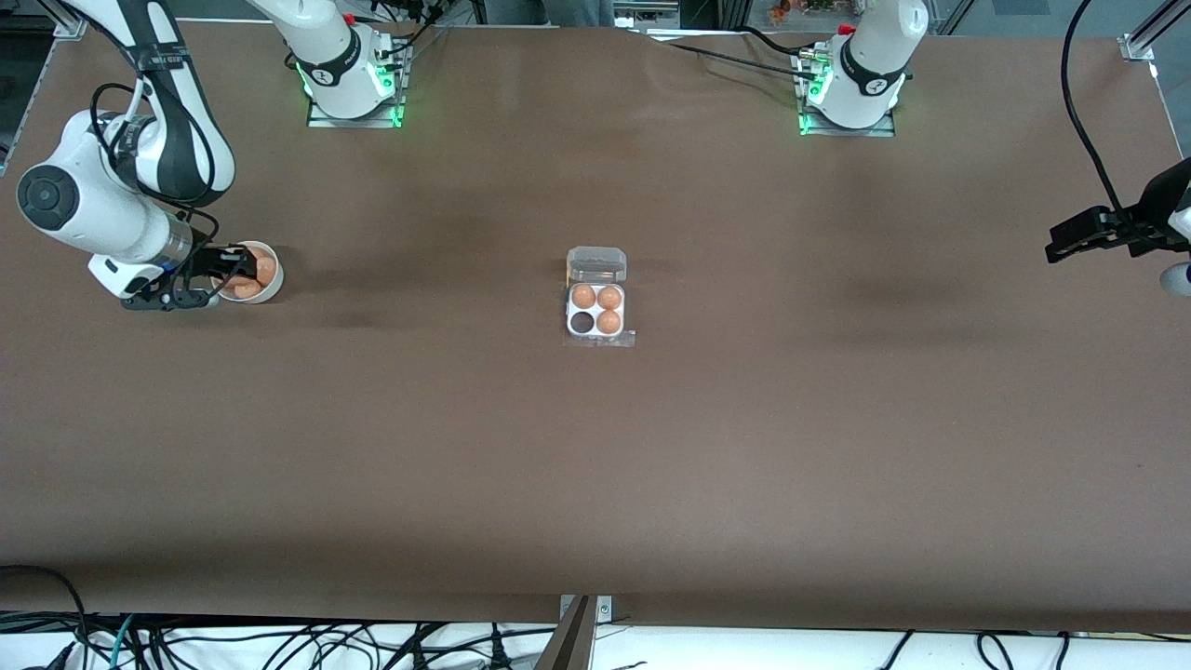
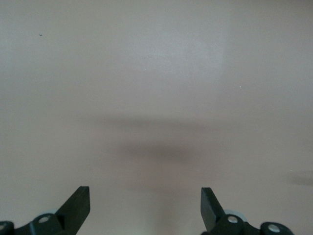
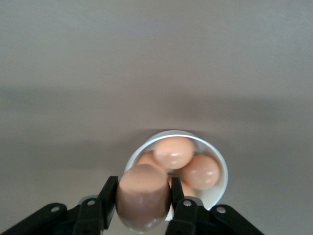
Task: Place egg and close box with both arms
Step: 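Grasp a brown egg with the right gripper and lift it, then carry the egg with the right gripper to the empty box slot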
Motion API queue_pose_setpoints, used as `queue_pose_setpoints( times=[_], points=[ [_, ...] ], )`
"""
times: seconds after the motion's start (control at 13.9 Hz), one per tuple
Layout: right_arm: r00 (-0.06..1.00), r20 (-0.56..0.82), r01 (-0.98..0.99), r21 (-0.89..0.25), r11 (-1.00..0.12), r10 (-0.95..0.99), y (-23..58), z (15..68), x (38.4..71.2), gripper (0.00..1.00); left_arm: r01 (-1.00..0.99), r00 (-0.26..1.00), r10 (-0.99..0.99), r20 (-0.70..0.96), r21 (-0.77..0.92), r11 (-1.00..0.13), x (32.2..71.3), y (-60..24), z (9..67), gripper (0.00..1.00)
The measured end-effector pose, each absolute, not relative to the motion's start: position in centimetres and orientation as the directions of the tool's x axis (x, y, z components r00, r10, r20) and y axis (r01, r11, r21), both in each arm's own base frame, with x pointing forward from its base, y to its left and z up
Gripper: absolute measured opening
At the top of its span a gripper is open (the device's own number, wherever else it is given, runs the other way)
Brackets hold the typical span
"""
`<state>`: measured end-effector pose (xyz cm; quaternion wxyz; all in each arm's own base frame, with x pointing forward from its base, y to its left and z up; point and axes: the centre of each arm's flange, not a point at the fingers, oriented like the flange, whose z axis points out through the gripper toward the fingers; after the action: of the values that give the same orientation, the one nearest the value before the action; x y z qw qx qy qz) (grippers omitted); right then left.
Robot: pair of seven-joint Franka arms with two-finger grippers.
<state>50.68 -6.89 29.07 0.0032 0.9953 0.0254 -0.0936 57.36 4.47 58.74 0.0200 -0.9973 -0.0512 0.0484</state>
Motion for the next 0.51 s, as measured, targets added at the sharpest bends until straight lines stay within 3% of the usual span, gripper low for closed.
queue_pose_setpoints(
  times=[0.29, 0.51],
  points=[
    [0.977, -0.212, 0.020, 0.016, -1.000, 0.016, -0.9, 34.2, 54.4, 0.48, 0.100, 0.990, 0.104, -0.094, -0.045, -0.994, 57.4, 4.5, 58.8, 1.00],
    [0.981, -0.195, -0.018, 0.049, -0.999, -0.027, 6.4, 34.8, 56.2, 0.48, 0.100, 0.990, 0.103, -0.094, -0.045, -0.994, 57.4, 4.4, 58.8, 1.00]
  ],
)
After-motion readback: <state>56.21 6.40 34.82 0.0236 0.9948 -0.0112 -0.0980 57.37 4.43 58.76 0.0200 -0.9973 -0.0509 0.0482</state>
